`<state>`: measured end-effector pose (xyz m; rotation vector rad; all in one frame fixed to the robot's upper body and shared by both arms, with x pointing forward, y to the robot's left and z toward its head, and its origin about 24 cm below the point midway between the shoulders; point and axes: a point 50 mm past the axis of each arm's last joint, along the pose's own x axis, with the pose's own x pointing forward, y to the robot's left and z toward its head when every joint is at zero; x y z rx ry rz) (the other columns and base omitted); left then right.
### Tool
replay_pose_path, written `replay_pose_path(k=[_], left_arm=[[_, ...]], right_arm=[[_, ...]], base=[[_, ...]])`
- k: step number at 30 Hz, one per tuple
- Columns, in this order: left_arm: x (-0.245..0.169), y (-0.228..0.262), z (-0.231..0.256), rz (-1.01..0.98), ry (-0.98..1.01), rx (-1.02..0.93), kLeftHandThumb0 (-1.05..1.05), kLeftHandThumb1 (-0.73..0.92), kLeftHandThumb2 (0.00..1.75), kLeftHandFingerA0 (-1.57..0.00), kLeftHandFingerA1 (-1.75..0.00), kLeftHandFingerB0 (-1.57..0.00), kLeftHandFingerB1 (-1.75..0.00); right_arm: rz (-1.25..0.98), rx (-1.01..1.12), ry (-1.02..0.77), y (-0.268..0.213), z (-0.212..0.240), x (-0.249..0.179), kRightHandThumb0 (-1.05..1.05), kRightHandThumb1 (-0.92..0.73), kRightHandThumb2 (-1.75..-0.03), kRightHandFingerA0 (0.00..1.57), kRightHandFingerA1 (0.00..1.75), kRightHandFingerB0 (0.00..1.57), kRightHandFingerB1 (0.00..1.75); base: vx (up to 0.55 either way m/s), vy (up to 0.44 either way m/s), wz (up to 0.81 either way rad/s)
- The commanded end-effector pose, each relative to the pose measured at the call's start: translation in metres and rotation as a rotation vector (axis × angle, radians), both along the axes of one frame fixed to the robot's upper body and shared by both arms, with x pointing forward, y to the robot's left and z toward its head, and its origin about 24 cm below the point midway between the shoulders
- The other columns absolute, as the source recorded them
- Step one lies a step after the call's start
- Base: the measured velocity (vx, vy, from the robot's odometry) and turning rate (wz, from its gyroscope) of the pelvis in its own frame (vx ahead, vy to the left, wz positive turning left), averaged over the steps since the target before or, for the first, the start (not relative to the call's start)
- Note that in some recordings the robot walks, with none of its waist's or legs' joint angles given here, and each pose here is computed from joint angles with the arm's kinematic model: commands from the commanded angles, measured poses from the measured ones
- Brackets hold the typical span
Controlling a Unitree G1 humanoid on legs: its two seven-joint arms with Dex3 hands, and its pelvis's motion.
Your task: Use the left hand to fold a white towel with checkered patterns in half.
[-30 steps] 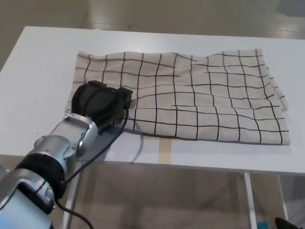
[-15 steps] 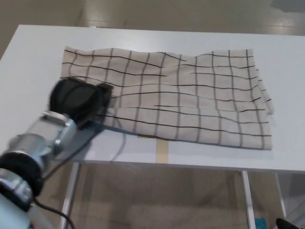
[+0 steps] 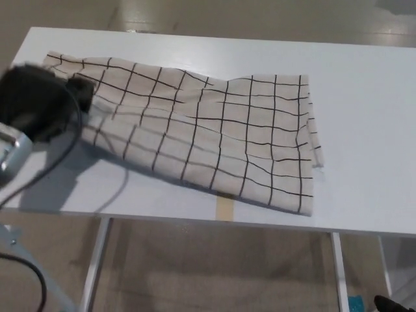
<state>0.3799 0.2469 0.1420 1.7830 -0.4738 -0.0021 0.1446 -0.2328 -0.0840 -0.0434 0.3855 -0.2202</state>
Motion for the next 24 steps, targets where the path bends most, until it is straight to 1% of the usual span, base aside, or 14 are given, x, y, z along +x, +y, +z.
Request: replay_pose_path(k=[1,2,3,7,8,11,12,13,14,18,19,24], left_arm=[[0.007,-0.022,0.042,-0.159,-0.191,0.066,-0.21,0.62,0.6,-0.88,-1.67,-0.79,-1.49],[0.009,-0.032,0.048,-0.189,-0.23,0.087,-0.24,0.61,0.59,-0.86,-1.7,-0.74,-1.55],[0.011,-0.038,0.051,-0.205,-0.251,0.097,-0.29,0.43,0.79,-1.15,-1.41,-0.93,-1.28],[0.016,-0.069,0.064,-0.307,-0.288,0.139,-0.32,0.41,0.77,-1.15,-1.42,-0.92,-1.29],[0.017,-0.079,0.066,-0.335,-0.293,0.142,-0.29,0.57,0.56,-0.83,-1.74,-0.7,-1.6],[0.017,-0.083,0.067,-0.346,-0.296,0.145,-0.29,0.57,0.56,-0.83,-1.74,-0.7,-1.6],[0.017,-0.102,0.07,-0.407,-0.315,0.164,-0.33,0.5,0.58,-0.93,-1.66,-1.01,-0.59],[0.015,-0.125,0.074,-0.483,-0.34,0.188,-0.33,0.5,0.58,-0.93,-1.66,-1.01,-0.59],[0.012,-0.143,0.075,-0.551,-0.34,0.206,-0.39,0.46,0.6,-0.94,-1.61,-0.97,-0.58],[0.011,-0.15,0.075,-0.575,-0.338,0.214,-0.39,0.46,0.6,-0.94,-1.61,-0.97,-0.58],[0.003,-0.176,0.068,-0.71,-0.327,0.251,-0.33,0.45,0.56,-0.94,-1.64,-0.96,-0.54],[-0.011,-0.208,0.057,-0.9,-0.317,0.375,-0.35,0.45,0.56,-0.98,-1.61,-0.95,-0.55]], right_arm=[[0.001,-0.001,0.03,0.0,-0.004,-0.007,-0.48,-0.54,-0.85,0.38,0.51,0.52,0.56],[0.004,-0.004,0.031,0.0,-0.004,-0.008,-0.47,-0.54,-0.85,0.38,0.51,0.52,0.56],[0.005,-0.005,0.029,0.0,-0.003,-0.008,-0.47,-0.54,-0.85,0.39,0.51,0.52,0.56],[0.009,-0.003,0.023,0.001,-0.003,-0.007,-0.47,-0.54,-0.85,0.39,0.51,0.52,0.56],[0.013,-0.007,0.022,0.001,-0.002,-0.007,-0.47,-0.54,-0.85,0.39,0.51,0.52,0.56],[0.015,-0.009,0.022,0.001,-0.002,-0.006,-0.47,-0.54,-0.85,0.39,0.51,0.52,0.56],[0.017,-0.007,0.022,0.001,-0.002,-0.004,-0.47,-0.54,-0.85,0.39,0.51,0.52,0.56],[0.02,-0.004,0.022,0.0,-0.001,-0.002,-0.47,-0.54,-0.85,0.39,0.51,0.52,0.56],[0.021,-0.004,0.018,0.0,0.0,0.0,-0.47,-0.54,-0.85,0.39,0.51,0.52,0.56],[0.022,-0.005,0.017,0.0,0.0,0.0,-0.47,-0.54,-0.85,0.39,0.51,0.52,0.56],[0.014,0.002,0.0,0.001,0.002,0.002,-0.42,-0.67,-0.6,0.47,0.38,0.63,0.43],[0.003,0.013,-0.025,0.001,0.005,0.005,-0.42,-0.66,-0.6,0.49,0.39,0.65,0.44]], base=[[0.0,0.0,0.0],[0.0,0.0,0.0],[0.0,0.0,0.0],[0.0,0.0,0.0],[0.0,0.0,0.0],[0.0,0.0,0.0],[0.0,0.0,0.0],[0.0,0.0,0.0],[0.0,0.0,0.0],[0.0,0.0,0.0],[0.0,0.0,0.0],[0.0,0.0,0.0]])
